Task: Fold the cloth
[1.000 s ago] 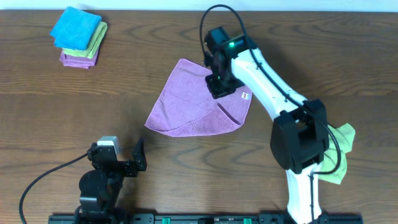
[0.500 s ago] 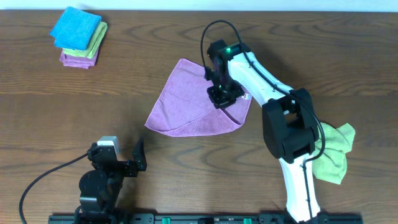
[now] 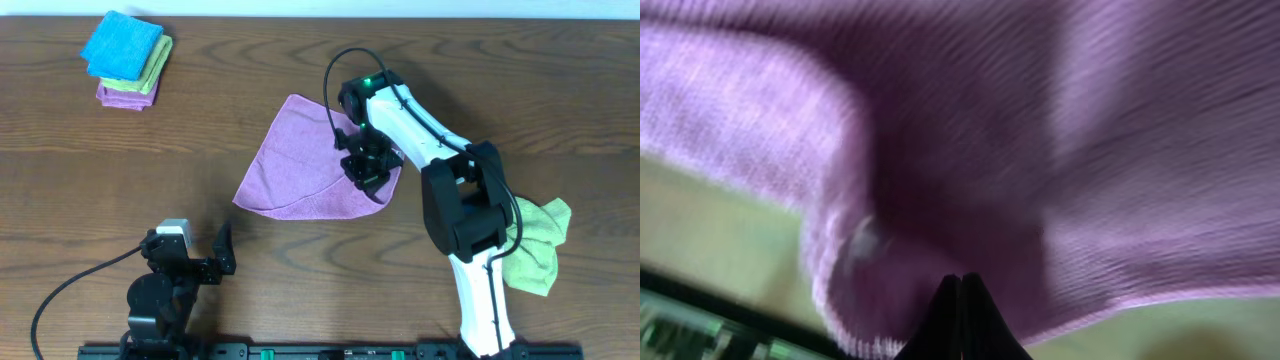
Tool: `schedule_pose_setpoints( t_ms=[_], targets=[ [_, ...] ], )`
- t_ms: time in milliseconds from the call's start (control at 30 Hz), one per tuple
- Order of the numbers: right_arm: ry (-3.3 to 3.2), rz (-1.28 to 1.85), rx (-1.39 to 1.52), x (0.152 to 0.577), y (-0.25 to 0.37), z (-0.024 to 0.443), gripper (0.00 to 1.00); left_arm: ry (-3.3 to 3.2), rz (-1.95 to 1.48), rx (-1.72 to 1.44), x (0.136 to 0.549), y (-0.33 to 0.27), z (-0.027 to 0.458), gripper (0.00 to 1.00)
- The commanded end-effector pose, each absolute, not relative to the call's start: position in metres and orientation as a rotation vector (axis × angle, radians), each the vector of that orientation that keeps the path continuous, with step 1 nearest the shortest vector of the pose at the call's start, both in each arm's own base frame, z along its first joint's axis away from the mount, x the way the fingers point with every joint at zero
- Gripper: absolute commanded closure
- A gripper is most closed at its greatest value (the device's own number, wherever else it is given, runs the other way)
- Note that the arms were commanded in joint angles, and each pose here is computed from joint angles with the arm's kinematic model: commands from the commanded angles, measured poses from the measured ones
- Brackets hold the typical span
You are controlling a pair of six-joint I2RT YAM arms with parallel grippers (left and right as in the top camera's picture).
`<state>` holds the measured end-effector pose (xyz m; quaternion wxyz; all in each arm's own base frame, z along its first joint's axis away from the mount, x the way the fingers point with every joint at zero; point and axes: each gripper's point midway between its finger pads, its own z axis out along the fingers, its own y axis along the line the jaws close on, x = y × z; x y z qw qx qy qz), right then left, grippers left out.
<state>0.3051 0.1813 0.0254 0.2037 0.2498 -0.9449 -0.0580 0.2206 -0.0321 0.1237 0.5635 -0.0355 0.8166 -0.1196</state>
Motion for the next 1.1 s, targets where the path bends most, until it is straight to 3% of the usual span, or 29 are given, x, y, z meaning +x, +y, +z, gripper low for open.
schedule_pose_setpoints(
  t_ms=[0,600,1067],
  targets=[
    [-2.547,-0.26,0.774,0.288,0.194,0.025,0.98,1.94,-0.275,-0.092,0.221,-0.031,0.114,0.05],
    [-2.26,-0.278,1.01,0.213,0.234,0.049,0.99,1.94,-0.275,-0.092,0.221,-0.031,0.114,0.05],
    [-2.164,-0.21,0.93,0.18,0.217,0.033,0.99,1.94,-0.274,-0.093,0.221,-0.031,0.114,0.05]
  ],
)
